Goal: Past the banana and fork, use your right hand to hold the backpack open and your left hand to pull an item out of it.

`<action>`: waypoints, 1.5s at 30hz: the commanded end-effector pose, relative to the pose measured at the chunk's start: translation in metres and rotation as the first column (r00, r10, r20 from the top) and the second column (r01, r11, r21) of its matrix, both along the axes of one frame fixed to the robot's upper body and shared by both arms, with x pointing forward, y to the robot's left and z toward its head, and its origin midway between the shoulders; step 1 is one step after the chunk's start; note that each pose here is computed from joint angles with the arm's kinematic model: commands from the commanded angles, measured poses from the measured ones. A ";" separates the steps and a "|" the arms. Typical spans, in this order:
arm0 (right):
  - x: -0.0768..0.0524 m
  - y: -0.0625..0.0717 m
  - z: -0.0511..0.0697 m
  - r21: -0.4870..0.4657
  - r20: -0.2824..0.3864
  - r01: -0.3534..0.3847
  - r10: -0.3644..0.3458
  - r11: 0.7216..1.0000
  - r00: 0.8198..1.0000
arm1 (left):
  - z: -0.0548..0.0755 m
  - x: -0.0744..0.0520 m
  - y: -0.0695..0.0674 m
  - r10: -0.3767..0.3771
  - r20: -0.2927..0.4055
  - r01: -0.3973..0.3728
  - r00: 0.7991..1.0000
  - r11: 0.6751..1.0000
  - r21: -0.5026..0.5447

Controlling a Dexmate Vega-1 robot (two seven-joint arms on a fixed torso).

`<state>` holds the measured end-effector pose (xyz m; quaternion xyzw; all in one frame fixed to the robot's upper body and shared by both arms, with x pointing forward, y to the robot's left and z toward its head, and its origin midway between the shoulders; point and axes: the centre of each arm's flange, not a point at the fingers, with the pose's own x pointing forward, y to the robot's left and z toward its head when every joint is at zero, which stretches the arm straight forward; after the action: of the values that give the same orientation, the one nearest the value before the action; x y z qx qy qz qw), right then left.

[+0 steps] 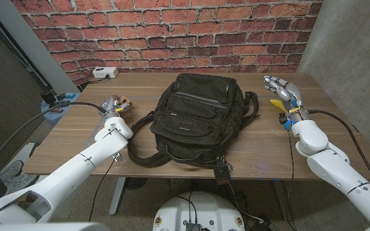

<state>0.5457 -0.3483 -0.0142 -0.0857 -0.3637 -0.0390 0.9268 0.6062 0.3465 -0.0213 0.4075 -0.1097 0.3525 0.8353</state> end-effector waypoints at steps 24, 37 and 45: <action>0.016 -0.003 -0.017 0.060 -0.023 -0.032 0.033 0.998 0.999 | -0.001 -0.037 -0.003 -0.104 0.037 0.107 0.994 0.990 -0.090; 0.021 -0.002 -0.026 0.096 -0.028 -0.041 0.043 0.995 0.999 | -0.007 -0.035 -0.007 -0.204 0.160 0.229 0.966 0.960 -0.161; 0.023 0.000 -0.029 0.109 -0.029 -0.043 0.046 0.993 0.999 | -0.008 -0.035 -0.010 -0.250 0.203 0.289 0.947 0.938 -0.193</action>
<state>0.5645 -0.3509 -0.0362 -0.0396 -0.3520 -0.0354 0.9345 0.5724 0.3424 -0.0299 0.3135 -0.1587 0.3059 0.8849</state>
